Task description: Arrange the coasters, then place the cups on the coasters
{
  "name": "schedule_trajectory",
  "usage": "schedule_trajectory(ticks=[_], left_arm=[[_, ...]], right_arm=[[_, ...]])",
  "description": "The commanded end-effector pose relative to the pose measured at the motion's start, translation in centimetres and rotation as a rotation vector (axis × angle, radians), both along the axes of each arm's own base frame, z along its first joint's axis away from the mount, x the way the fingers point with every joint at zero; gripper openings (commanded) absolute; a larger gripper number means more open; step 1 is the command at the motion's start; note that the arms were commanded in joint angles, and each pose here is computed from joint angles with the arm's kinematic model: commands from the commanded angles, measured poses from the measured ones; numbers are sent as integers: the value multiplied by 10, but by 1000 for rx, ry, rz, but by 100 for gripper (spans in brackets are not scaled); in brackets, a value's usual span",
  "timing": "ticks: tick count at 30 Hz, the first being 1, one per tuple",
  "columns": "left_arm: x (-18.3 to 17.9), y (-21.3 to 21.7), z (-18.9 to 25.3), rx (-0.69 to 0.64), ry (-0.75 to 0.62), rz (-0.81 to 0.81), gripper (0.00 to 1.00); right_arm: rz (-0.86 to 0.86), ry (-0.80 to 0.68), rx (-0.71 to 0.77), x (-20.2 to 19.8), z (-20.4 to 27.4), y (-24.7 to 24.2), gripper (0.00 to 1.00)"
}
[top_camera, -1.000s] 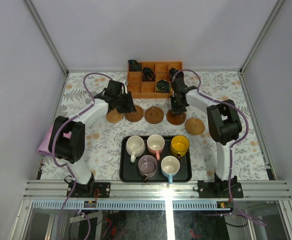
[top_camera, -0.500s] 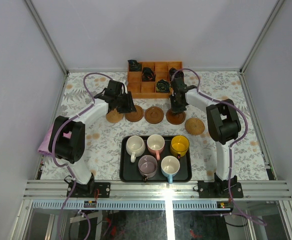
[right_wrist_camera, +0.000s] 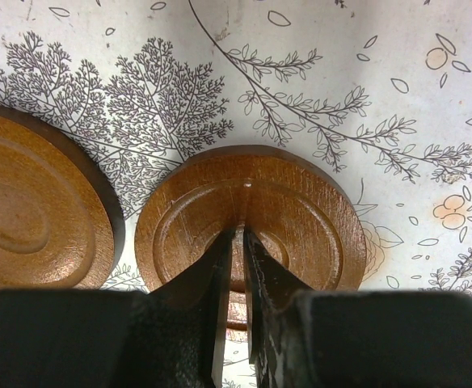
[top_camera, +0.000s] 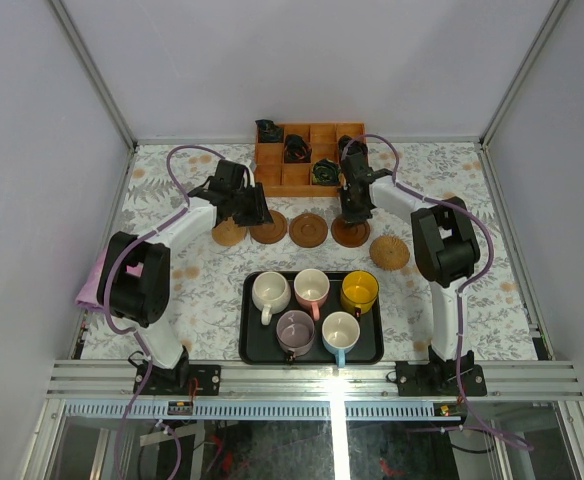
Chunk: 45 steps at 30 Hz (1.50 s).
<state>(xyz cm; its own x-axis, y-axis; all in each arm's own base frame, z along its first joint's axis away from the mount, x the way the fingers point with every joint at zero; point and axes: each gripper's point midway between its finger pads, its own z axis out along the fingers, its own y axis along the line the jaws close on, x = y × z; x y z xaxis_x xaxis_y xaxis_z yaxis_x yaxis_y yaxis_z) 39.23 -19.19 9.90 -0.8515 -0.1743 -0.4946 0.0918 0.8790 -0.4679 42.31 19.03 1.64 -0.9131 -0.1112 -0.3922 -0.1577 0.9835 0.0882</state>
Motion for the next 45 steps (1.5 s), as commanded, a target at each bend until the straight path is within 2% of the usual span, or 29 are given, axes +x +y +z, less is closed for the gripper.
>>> schedule_trajectory(ticks=[1, 10, 14, 21, 25, 29, 31, 35, 37, 40, 45], left_arm=[[9, 0, 10, -13, -56, -2, 37], [17, 1, 37, -6, -155, -31, 38], [16, 1, 50, -2, -214, -56, 38], [6, 13, 68, 9, -334, -38, 39], [-2, 22, 83, 2, -417, -4, 40], [-11, 40, 117, 10, -577, 62, 39], [-18, 53, 130, 31, -649, 108, 45], [-29, 88, 147, 88, -748, 245, 67], [-34, 105, 147, 117, -757, 319, 74], [-38, 121, 137, 133, -722, 380, 78], [-39, 125, 122, 123, -667, 406, 82]], right_arm=[[9, -45, -10, 6, 18, 0, 18], [-1, -194, 53, 9, 93, 1, 19], [-42, -246, 23, 0, 111, -14, 25], [-158, -248, -116, -41, 103, -65, 45], [-230, -222, -139, -72, 89, -93, 45], [-295, -197, -140, -90, 75, -113, 45], [-313, -188, -142, -96, 70, -118, 45], [-318, -176, -142, -101, 61, -121, 44], [-315, -167, -132, -101, 56, -119, 44], [-310, -151, -116, -97, 50, -113, 43], [-292, -119, -75, -90, 40, -101, 42]])
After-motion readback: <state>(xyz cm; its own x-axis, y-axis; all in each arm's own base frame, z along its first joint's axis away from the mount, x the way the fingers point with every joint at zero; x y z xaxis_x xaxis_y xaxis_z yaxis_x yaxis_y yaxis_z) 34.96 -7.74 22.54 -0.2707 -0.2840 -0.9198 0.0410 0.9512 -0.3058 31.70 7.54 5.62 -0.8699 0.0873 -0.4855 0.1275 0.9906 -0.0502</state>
